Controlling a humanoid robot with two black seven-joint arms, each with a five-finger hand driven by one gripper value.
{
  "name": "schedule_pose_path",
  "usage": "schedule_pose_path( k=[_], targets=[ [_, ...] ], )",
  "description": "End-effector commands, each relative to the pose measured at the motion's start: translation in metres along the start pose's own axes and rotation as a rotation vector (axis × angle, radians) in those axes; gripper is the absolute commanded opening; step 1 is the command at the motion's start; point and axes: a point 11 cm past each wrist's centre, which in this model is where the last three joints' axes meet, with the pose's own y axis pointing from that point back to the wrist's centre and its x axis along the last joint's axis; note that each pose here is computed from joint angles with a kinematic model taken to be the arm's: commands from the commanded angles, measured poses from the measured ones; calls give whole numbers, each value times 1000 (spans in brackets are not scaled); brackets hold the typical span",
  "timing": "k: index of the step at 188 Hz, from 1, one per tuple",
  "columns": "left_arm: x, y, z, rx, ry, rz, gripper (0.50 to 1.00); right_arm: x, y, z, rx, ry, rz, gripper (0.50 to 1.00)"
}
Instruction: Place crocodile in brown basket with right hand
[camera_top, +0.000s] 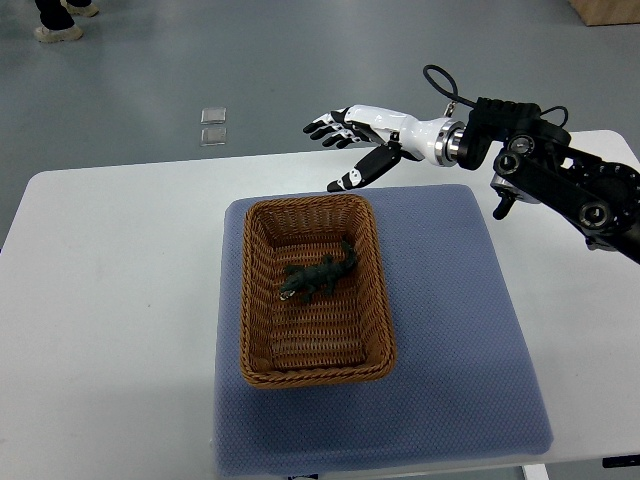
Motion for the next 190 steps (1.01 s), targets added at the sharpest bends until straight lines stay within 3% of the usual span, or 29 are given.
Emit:
schedule_pose_path(
  k=[1,50,85,130,190],
  targets=[
    [0,0,0,0,0,0,1000,24,15,15,74,-286,122,893],
    [0,0,0,0,0,0,1000,39,44,70,294,-921,380,895],
    [-1,0,0,2,-5,-1,1000,36,58,116,369,-1237,513,911],
    [0,0,-1,4,-6,0,1000,18,59,150,379,-1366,591,919],
    [0,0,-1,4,-8,0,1000,2,57,153,426,-1434,548,926]
  ],
)
